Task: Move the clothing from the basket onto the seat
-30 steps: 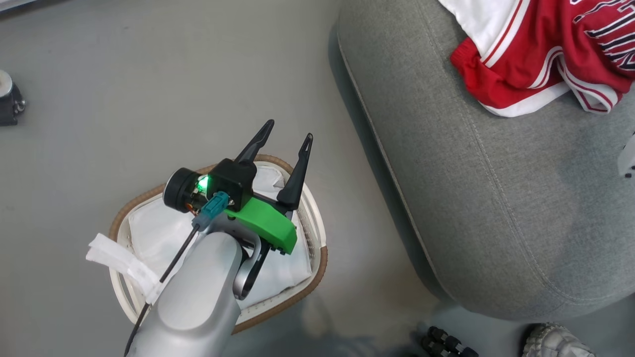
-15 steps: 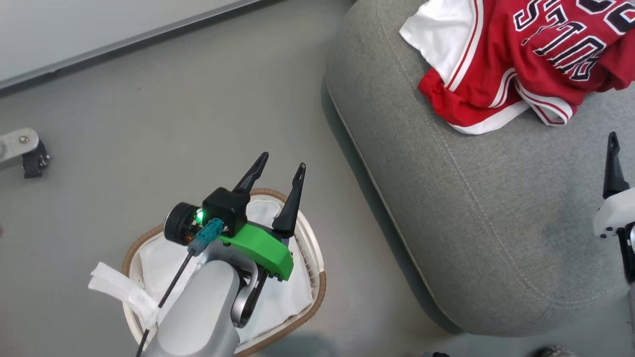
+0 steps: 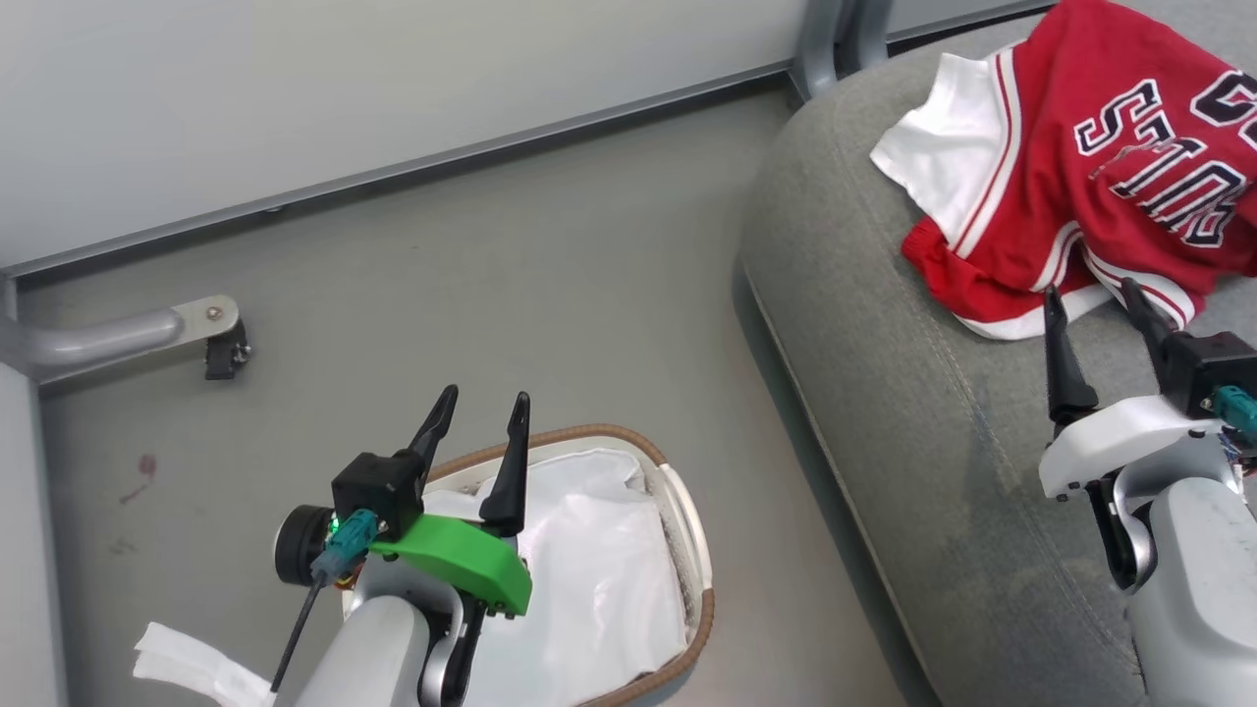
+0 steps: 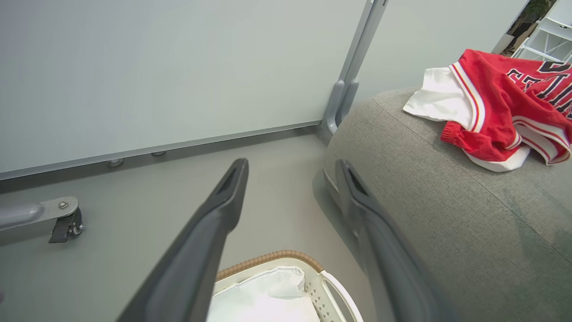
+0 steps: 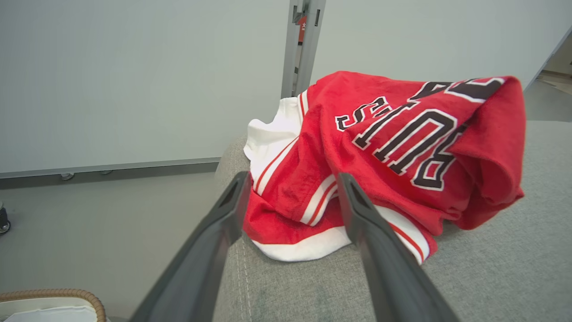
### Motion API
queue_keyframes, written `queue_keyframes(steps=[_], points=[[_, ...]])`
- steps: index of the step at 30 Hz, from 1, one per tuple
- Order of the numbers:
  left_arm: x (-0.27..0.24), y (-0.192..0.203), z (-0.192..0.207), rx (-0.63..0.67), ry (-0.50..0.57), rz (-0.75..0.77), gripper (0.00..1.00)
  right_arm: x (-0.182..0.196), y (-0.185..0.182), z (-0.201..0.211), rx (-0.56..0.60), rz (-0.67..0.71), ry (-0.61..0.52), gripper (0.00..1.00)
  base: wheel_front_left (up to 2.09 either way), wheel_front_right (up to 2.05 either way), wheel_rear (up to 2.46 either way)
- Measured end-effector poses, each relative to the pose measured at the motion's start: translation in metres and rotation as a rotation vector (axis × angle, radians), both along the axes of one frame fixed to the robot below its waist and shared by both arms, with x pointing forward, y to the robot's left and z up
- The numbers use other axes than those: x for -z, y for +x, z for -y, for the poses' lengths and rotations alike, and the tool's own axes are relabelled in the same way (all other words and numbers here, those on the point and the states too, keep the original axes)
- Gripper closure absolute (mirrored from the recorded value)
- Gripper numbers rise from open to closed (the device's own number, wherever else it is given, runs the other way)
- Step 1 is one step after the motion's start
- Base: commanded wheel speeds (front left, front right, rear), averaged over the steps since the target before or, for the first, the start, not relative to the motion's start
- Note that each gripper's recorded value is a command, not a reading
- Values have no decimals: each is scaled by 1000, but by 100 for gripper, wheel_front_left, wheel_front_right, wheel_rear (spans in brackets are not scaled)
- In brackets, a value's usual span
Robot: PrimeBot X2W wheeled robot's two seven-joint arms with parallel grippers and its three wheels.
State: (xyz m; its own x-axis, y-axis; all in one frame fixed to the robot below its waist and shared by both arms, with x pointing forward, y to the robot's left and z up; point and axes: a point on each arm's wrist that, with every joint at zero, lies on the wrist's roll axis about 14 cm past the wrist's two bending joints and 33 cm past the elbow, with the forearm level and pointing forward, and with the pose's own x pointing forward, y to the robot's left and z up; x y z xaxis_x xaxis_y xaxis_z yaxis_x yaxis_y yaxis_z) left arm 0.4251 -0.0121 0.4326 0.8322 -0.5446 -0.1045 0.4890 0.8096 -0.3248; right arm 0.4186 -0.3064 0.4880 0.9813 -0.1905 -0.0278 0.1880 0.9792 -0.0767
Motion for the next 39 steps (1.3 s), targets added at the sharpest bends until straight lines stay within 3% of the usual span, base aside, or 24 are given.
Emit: queue_keyframes(steps=[14, 31, 32, 39], points=[[-11, -18, -118, -363, 55, 13, 0, -14, 29, -108, -218, 81, 162, 0, 0, 0, 0], [-10, -63, -166, -490, 38, 0, 0, -2, -4, -138, -275, 40, 193, 0, 0, 0, 0], [-11, -64, -167, -496, 18, -3, 100, -1, -4, -138, -274, 37, 194, 100, 0, 0, 0], [8, -73, -167, -505, 12, -77, 100, 31, -20, -140, -251, -60, 248, 100, 0, 0, 0]])
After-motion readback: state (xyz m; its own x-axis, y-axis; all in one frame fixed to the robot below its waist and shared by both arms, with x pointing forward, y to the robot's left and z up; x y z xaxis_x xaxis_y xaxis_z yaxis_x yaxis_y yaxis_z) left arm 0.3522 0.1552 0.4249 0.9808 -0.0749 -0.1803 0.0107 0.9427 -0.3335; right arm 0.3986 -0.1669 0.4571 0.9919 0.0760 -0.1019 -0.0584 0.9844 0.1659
